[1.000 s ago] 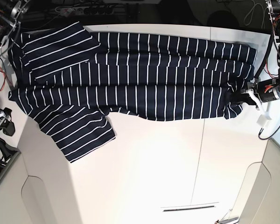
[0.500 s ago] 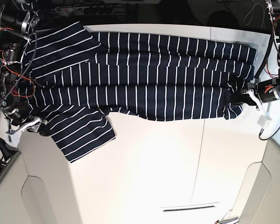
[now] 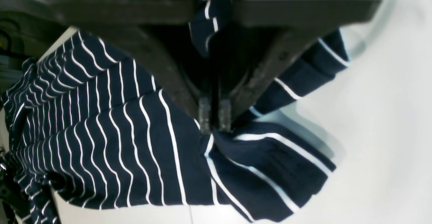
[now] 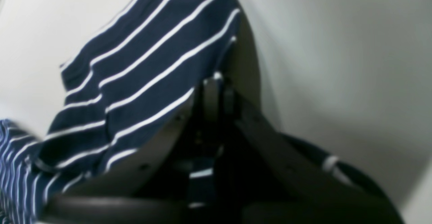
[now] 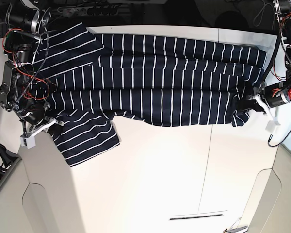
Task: Fold the T-shirt properly
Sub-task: 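Lift the hem with both grippers and fold it over toward the collar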
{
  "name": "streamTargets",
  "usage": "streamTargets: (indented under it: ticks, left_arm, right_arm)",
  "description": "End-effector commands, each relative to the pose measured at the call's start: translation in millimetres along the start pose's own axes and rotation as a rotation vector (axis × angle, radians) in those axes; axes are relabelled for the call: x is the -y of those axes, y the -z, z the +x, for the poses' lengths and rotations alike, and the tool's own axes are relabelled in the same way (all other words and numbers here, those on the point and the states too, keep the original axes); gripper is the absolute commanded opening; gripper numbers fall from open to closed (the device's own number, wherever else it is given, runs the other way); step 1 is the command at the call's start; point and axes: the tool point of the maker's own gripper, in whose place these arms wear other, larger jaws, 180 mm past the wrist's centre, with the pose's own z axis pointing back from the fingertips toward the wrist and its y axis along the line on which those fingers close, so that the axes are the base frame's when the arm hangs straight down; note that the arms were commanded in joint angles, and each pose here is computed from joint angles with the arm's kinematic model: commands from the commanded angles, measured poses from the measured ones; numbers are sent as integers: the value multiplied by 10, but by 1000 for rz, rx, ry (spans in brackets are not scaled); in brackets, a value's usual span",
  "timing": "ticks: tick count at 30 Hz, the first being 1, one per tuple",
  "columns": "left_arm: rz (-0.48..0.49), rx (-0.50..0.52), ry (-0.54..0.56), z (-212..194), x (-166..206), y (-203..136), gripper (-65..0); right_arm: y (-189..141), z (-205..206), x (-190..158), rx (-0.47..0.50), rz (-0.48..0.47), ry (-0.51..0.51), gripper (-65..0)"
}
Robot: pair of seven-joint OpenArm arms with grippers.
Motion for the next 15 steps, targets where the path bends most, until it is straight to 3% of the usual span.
streamTargets:
  ticks: [1,4,9,15]
  left_arm:
    - [1,56,38,238,7,-114,-650]
    - [-3,53,65,274,58,-131,-650]
    - [-15,76,161,390,261,-224,-650]
    - [59,111,197,270,211,-610,-650]
  right_arm:
    - [-64,219,-49,31,17,-18,-650]
    - [-166,285,-181,14,73,1,-650]
    - [-510,490,-228,95,77,-38,-650]
    - [-962,274,-299,144,110,-52,-650]
